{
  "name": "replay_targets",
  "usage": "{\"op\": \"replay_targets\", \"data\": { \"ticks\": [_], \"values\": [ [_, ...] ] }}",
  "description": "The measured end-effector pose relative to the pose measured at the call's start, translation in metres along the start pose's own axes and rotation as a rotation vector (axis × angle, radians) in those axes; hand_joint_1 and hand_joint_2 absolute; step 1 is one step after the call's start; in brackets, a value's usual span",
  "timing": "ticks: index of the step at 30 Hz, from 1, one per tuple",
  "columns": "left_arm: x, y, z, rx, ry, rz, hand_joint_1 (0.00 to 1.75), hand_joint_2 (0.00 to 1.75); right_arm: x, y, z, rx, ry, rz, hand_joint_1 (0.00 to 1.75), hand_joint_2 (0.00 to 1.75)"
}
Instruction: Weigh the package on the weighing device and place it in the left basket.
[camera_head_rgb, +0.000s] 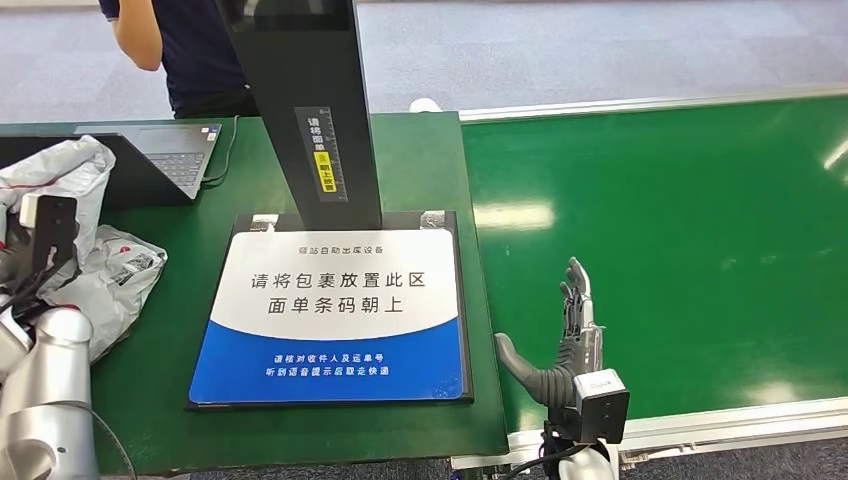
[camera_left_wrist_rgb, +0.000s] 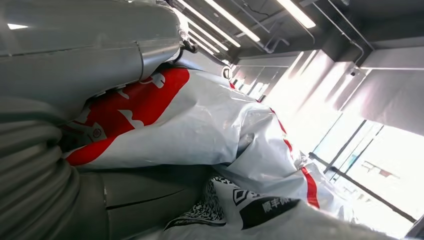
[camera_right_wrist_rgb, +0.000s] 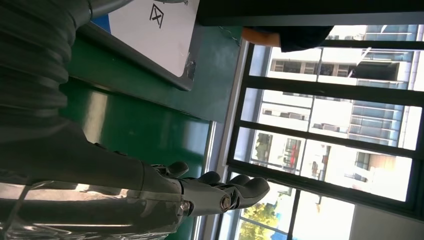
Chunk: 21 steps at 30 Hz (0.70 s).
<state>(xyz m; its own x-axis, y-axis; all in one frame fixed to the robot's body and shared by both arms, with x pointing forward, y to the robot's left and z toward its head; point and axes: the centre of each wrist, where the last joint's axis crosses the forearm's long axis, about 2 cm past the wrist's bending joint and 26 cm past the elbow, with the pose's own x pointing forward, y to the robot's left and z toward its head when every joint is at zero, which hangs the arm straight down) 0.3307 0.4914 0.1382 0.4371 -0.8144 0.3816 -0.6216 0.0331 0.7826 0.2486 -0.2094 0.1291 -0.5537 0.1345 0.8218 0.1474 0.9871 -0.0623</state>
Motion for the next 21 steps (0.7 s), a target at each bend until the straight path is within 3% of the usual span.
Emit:
{"op": "replay_targets", "data": {
  "ticks": [5, 11, 15, 19, 21],
  "values": [
    [-0.004, -0.004, 0.000, -0.027, 0.051, -0.029, 1.75, 1.75, 0.000, 0.001, 0.000, 0.001, 0.000, -0.001, 0.00, 1.75],
    [-0.022, -0.013, -0.005, -0.162, 0.248, -0.124, 1.75, 1.75, 0.000, 0.001, -0.001, 0.001, 0.006, -0.001, 0.00, 1.75],
    [-0.034, -0.015, -0.009, -0.221, 0.319, -0.166, 0.00, 1.75, 0.001, 0.001, -0.002, 0.003, 0.012, 0.000, 0.00, 1.75],
    [-0.033, -0.018, -0.016, -0.335, 0.369, -0.229, 0.00, 0.00, 0.002, 0.003, -0.004, 0.009, 0.021, 0.008, 0.00, 1.75],
    [-0.028, -0.019, -0.022, -0.377, 0.368, -0.261, 0.00, 0.00, 0.004, 0.005, -0.005, 0.014, 0.023, 0.015, 0.00, 1.75]
  ]
}}
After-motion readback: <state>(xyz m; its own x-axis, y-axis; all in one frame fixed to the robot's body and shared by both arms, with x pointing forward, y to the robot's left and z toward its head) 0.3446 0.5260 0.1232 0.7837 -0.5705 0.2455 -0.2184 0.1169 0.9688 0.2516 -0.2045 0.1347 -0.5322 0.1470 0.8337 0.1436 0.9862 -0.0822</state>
